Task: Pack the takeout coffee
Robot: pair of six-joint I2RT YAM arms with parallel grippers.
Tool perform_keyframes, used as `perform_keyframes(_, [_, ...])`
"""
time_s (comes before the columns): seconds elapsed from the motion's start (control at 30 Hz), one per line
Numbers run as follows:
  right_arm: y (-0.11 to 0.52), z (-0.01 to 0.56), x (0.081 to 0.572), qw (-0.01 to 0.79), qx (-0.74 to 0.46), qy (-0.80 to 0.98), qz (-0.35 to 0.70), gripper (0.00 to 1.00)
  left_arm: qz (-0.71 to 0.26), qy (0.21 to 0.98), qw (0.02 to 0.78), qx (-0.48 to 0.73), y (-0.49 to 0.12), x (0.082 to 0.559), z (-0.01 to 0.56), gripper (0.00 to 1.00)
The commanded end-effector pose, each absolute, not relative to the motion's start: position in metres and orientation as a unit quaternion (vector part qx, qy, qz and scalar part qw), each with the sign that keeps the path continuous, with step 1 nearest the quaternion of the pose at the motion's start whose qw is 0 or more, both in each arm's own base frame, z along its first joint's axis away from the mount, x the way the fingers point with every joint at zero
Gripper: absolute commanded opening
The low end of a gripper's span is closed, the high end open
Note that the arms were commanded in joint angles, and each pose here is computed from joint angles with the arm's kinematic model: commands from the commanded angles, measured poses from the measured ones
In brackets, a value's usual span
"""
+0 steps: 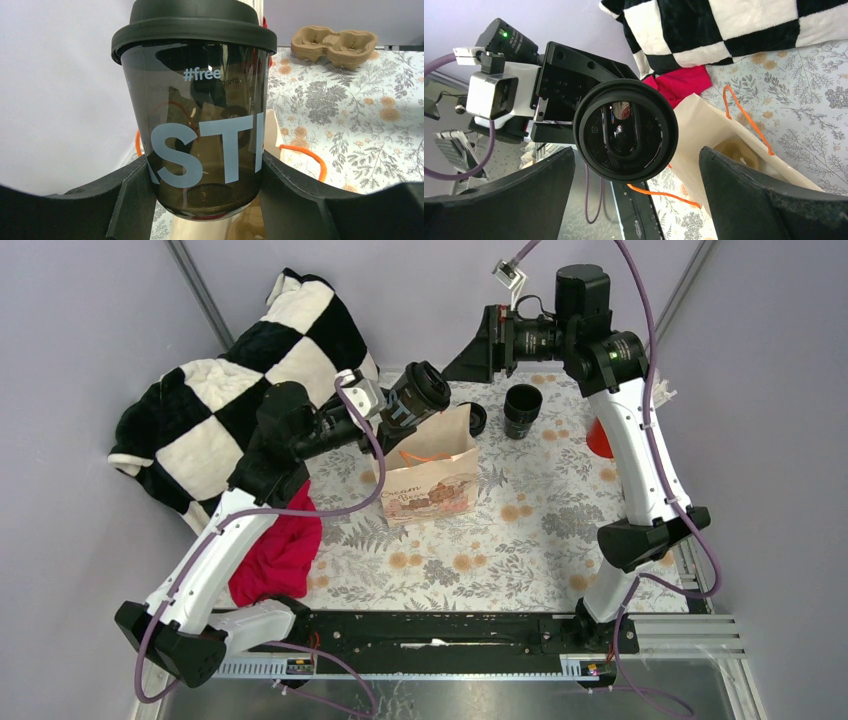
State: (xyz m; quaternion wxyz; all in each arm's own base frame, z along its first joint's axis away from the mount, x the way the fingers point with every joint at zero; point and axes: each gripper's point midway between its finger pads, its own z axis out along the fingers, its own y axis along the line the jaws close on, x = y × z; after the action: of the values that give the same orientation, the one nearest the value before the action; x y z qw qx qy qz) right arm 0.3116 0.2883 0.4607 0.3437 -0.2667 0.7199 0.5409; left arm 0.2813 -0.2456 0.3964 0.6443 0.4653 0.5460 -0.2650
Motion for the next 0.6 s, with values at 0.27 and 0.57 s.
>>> perform_keyframes(0.27, [0.296,0.449,0.265,0.323,-0.362,0.687,0.542,1.00,-0.264,0.510,0.645,0.504,-0.253,0.250,0.411,0.49])
perform_keyframes(0.57, [0.297,0.450,0.250,0.316,-0.375,0.679,0.547,1.00,-0.268,0.511,0.638,0.510,-0.257,0.245,0.406,0.48])
